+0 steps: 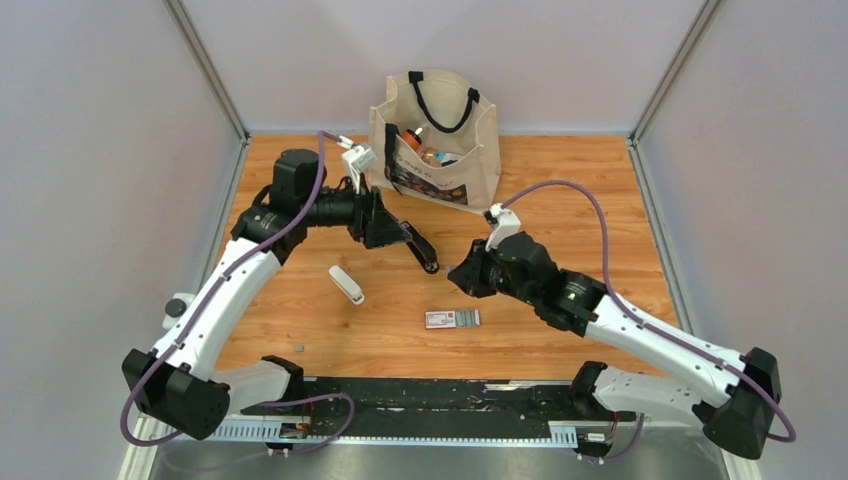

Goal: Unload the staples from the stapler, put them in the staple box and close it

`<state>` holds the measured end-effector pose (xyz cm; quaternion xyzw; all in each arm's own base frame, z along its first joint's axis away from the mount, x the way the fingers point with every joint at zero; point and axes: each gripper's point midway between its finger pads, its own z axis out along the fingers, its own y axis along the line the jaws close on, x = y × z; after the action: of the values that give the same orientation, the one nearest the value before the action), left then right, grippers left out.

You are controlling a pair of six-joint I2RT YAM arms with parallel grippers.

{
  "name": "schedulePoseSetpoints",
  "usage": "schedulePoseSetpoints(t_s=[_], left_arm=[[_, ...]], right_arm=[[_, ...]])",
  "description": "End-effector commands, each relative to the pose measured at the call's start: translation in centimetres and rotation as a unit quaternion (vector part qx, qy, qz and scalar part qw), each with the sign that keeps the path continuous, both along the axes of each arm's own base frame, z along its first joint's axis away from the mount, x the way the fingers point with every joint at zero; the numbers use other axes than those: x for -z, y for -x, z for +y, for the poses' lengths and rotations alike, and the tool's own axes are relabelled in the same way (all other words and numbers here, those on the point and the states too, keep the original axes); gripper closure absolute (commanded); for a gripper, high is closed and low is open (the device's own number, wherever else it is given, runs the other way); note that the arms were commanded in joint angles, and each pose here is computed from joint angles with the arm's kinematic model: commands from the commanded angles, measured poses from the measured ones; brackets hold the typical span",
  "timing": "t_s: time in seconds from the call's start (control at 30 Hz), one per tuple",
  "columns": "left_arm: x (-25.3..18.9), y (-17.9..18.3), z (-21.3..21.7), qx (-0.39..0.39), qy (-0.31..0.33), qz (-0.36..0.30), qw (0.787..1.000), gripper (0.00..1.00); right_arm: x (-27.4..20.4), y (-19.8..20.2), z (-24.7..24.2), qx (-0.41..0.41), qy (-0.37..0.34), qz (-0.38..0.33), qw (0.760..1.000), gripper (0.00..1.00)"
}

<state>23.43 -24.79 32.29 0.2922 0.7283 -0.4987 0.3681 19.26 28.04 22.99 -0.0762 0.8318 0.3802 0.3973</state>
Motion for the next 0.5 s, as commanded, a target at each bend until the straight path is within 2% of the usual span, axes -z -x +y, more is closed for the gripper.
schedulePoseSetpoints(t_s=[0.0, 0.1, 0.23, 0.47], left_arm=[[7.6, 0.8, 4.3, -0.022, -0.171, -0.006, 0.985, 0.22], [9.4, 1.1, 5.5, -0.022, -0.211, -0.009, 0.977, 0.21], [11.1, 1.3, 6.7, -0.031, -0.242, -0.017, 0.970, 0.20], [12.4, 1.9, 7.0, -0.020, -0.253, -0.015, 0.967, 0.20]], right_arm=[[6.9, -0.2, -2.5, 0.044, 0.126, 0.058, 0.989, 1.00], [9.3, -0.3, -2.9, 0.059, 0.172, 0.077, 0.980, 0.95], [11.3, -0.5, -3.6, 0.080, 0.236, 0.080, 0.965, 0.95], [13.4, 0.0, -3.0, 0.073, 0.284, 0.090, 0.952, 0.94]])
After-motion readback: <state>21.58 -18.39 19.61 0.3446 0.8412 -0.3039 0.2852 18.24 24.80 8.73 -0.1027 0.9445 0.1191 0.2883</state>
